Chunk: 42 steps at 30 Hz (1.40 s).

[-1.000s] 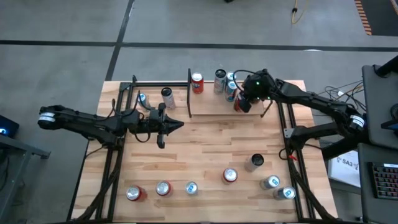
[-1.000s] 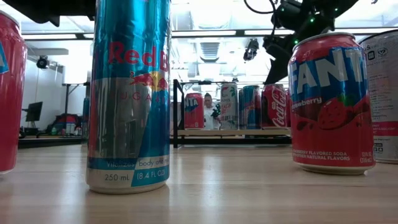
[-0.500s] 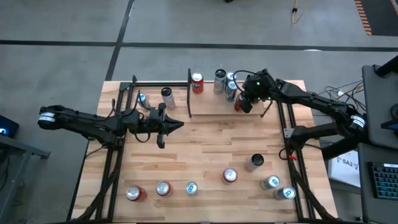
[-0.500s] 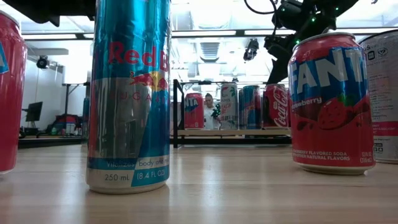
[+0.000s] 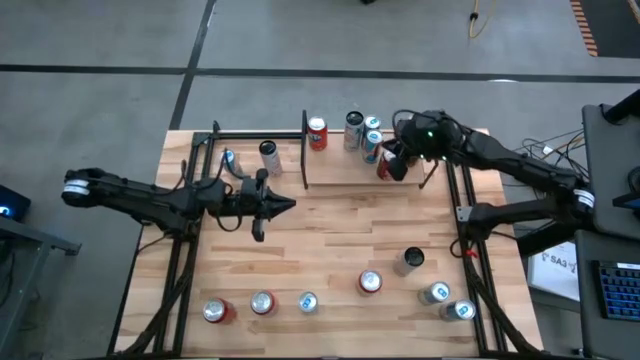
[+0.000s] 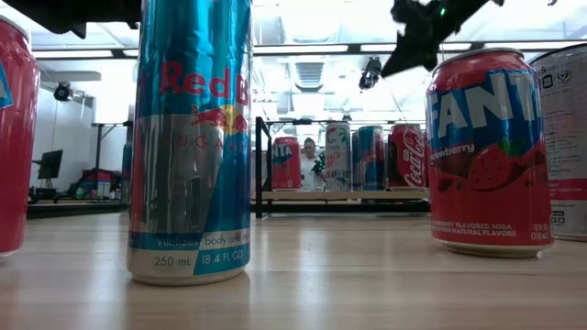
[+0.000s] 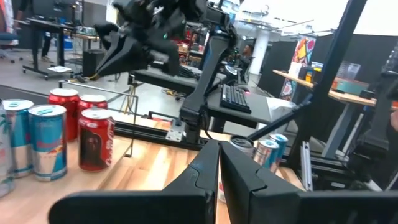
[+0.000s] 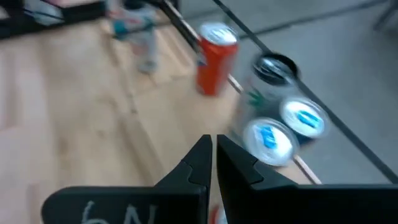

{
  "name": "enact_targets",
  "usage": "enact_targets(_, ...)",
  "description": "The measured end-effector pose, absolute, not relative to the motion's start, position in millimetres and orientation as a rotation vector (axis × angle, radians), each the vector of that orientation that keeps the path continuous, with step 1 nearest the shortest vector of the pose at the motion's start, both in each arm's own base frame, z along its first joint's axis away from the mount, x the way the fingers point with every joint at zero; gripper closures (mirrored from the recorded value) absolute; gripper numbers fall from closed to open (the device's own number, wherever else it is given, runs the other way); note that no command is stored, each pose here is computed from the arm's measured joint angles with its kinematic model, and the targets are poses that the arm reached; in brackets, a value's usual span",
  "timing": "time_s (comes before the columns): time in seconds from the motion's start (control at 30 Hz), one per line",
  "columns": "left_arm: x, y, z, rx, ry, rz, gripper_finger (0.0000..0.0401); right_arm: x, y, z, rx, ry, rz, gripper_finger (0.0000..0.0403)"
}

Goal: Place canned beverage on shelf
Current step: Put the white soda can on the shelf

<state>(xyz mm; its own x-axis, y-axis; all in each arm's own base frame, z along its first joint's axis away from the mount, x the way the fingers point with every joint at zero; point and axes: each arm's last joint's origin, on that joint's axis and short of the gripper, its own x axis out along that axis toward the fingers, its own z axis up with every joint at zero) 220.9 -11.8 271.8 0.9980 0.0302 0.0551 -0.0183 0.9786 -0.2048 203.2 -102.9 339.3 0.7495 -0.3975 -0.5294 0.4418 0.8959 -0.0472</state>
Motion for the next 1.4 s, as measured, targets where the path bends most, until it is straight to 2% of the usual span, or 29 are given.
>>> enact_targets(0.23, 220.5, -19.0, 271.6, -0.229, -0.053, -0.008, 0.0401, 200.5, -53.4, 355.1, 0.099, 0.459, -0.291, 0.0390)
enact_targets(0.43, 219.8, -22.4, 272.1, -0.309, -0.053, -0.027, 0.0401, 204.7, -8.8, 346.9, 0.093, 0.456, -0.167, 0.0390)
enact_targets(0.87, 229.2, -30.5, 287.8, -0.315, -0.056, -0.061, 0.0401, 208.3, 70.2, 313.8, -0.018, 0.380, -0.145, 0.0390)
enact_targets(1.03, 236.8, -28.4, 301.7, -0.259, 0.186, 0.008, 0.0401, 208.4, 79.5, 306.0, -0.038, 0.337, -0.101, 0.0390)
enact_targets(1.27, 222.9, 1.2, 336.4, -0.035, 0.652, 0.427, 0.0401, 208.5, 79.0, 304.6, -0.075, 0.338, -0.099, 0.0390)
enact_targets(1.4, 218.6, 28.7, 354.7, 0.016, 0.782, 0.497, 0.0401, 207.9, 78.7, 305.4, -0.115, 0.336, -0.091, 0.0390)
